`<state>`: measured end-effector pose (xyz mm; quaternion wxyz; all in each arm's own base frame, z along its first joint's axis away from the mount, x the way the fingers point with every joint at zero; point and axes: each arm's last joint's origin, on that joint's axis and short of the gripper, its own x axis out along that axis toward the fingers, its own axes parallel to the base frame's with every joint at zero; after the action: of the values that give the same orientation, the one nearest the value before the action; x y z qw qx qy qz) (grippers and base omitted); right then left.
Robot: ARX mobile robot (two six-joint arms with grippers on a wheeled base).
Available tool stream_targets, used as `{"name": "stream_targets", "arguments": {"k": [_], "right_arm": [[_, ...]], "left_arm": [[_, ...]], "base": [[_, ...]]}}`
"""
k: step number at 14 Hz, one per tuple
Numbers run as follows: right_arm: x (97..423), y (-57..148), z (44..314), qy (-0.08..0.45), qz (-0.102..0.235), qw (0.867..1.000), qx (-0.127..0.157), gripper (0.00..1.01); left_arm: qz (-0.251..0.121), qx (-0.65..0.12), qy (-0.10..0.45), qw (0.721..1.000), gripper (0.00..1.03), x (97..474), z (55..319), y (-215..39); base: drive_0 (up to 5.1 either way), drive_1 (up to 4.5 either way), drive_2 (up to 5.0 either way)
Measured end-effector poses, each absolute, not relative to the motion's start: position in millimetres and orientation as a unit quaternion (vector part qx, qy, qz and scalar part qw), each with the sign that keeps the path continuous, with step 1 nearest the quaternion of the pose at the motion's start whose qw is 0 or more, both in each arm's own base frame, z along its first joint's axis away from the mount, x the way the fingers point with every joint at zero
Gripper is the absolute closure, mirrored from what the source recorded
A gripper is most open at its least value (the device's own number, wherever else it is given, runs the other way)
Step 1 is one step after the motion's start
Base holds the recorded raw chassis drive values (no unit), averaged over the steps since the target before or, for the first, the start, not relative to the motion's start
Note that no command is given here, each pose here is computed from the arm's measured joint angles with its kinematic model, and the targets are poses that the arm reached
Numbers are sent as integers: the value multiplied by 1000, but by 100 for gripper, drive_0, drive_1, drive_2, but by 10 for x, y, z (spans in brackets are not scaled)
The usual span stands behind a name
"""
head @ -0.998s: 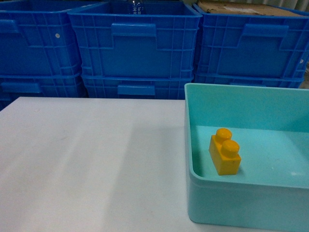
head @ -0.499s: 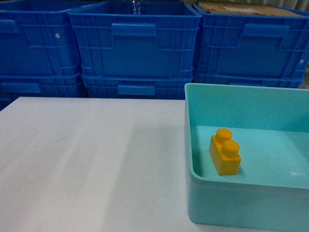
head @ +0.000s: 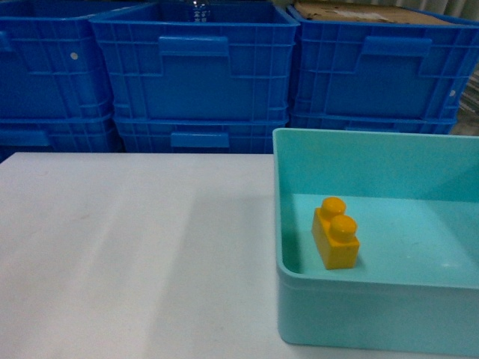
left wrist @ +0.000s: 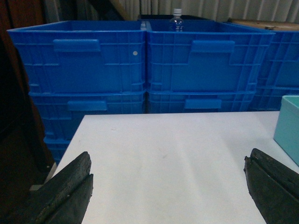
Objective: Pick red block from blue box to shelf
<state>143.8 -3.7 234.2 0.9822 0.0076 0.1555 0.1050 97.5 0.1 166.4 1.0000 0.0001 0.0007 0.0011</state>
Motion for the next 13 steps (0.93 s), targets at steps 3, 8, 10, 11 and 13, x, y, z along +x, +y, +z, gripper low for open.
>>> {"name": "stream_targets", "arguments": {"k": [3, 8, 10, 11, 13], "right_arm": [[1438, -38, 2342, 155, 104, 982, 7, 73], [1436, -32, 2327, 159, 107, 982, 8, 73], [1437, -30, 2332, 156, 108, 982, 7, 73], [1436, -30, 2331, 157, 108, 982, 7, 73], [1438, -30, 2331, 156, 108, 982, 7, 73]], "left_arm": [[1, 0, 1, 1000, 5, 975, 1664, 1], [2, 0, 1, 1000, 5, 975, 1662, 1], [1, 0, 1, 1000, 5, 975, 1663, 1], [1, 0, 1, 1000, 5, 975, 1663, 1], [1, 0, 2, 1000, 5, 975, 1661, 1]], "base": [[0, 0, 0], [0, 0, 0], [0, 0, 0], [0, 0, 0], [0, 0, 0]]}}
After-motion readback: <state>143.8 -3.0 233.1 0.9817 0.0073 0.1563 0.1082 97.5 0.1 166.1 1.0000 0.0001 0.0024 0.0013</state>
